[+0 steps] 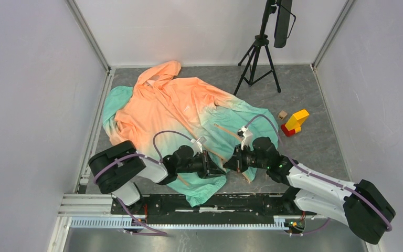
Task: Zip up the jacket
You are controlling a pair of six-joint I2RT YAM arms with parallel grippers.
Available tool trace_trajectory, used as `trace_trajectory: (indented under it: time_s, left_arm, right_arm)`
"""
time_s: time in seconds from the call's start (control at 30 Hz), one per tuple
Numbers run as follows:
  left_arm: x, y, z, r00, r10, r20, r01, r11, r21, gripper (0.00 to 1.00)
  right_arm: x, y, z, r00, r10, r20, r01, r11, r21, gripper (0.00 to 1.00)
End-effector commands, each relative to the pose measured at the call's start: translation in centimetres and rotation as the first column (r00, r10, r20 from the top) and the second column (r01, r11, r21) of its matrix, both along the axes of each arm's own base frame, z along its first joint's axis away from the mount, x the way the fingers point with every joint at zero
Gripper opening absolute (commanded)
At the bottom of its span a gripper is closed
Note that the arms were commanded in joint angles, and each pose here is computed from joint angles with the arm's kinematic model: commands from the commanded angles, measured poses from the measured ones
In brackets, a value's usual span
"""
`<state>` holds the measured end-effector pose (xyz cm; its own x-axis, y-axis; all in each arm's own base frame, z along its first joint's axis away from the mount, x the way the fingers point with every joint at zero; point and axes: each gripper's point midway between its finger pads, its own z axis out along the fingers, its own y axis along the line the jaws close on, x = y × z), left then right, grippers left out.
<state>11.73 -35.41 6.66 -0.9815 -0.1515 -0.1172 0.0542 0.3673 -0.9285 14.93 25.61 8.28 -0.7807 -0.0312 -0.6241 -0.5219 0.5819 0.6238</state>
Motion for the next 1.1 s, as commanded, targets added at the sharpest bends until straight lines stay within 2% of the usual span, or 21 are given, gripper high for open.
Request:
trace_trajectory:
  time_s: [0.0,0.07,0.17,0.23,0.43,0.47,0.53,0.67,0.77,0.8,0.97,1.07]
  left_arm:
    - [0.1,-0.6,1.1,0.999,-0.02,0.041,0.021,0.999,-0.029,0.14]
    - [-0.2,-0.2,0.5,0.999,-0.023,0.036,0.023,1.0,0.004,0.09]
    - [-0.3,0.2,0.1,0.999,-0.03,0.039,0.028,0.999,0.032,0.08]
    - [-0.3,0.5,-0.2,0.998,-0.04,0.053,0.037,0.997,0.067,0.07]
    - [-0.3,0.2,0.6,0.992,-0.082,0.1,0.073,0.993,0.094,0.09]
    - [-0.4,0.1,0.8,0.989,-0.096,0.111,0.086,0.992,0.09,0.09]
    - [-0.5,0.0,1.0,0.983,-0.115,0.141,0.105,0.991,0.082,0.1]
    - [-0.8,-0.2,1.4,0.974,-0.155,0.163,0.146,0.987,0.066,0.1]
    - [-1.0,-0.1,1.5,0.972,-0.163,0.17,0.154,0.986,0.064,0.1]
    - [-1.0,-0.1,1.5,0.971,-0.164,0.175,0.155,0.986,0.064,0.1]
    - [-0.9,-0.2,2.0,0.97,-0.158,0.186,0.152,0.987,0.046,0.1]
    - [-0.8,-0.2,2.2,0.969,-0.155,0.191,0.15,0.988,0.043,0.1]
  right_arm:
    - [0.8,-0.5,0.5,0.997,0.007,0.075,-0.003,0.999,-0.043,0.0]
    - [1.8,-2.1,0.1,0.993,-0.003,0.121,0.024,0.984,-0.177,0.07]
    - [3.1,-5.1,-0.1,0.985,-0.011,0.172,0.077,0.922,-0.38,0.35]
    - [3.0,-6.1,-0.1,0.987,0.002,0.158,0.071,0.888,-0.455,0.47]
    - [0.7,-6.0,-0.4,0.993,0.071,0.091,-0.011,0.844,-0.536,0.55]
    - [0.4,-5.3,-0.2,0.989,0.098,0.106,-0.029,0.855,-0.518,0.57]
    - [-0.7,-2.9,0.3,0.979,0.166,0.118,-0.107,0.912,-0.395,0.63]
    - [-0.2,-1.1,1.8,0.989,0.114,0.095,-0.092,0.974,-0.209,0.69]
    - [-0.3,-0.2,3.8,0.993,0.108,0.057,-0.112,0.991,0.068,0.69]
    - [-0.5,0.0,4.1,0.992,0.116,0.043,-0.121,0.986,0.116,0.69]
    - [-1.1,0.4,3.7,0.987,0.16,-0.004,-0.158,0.976,0.152,0.66]
    - [-1.3,0.5,2.8,0.987,0.159,-0.031,-0.152,0.976,0.158,0.59]
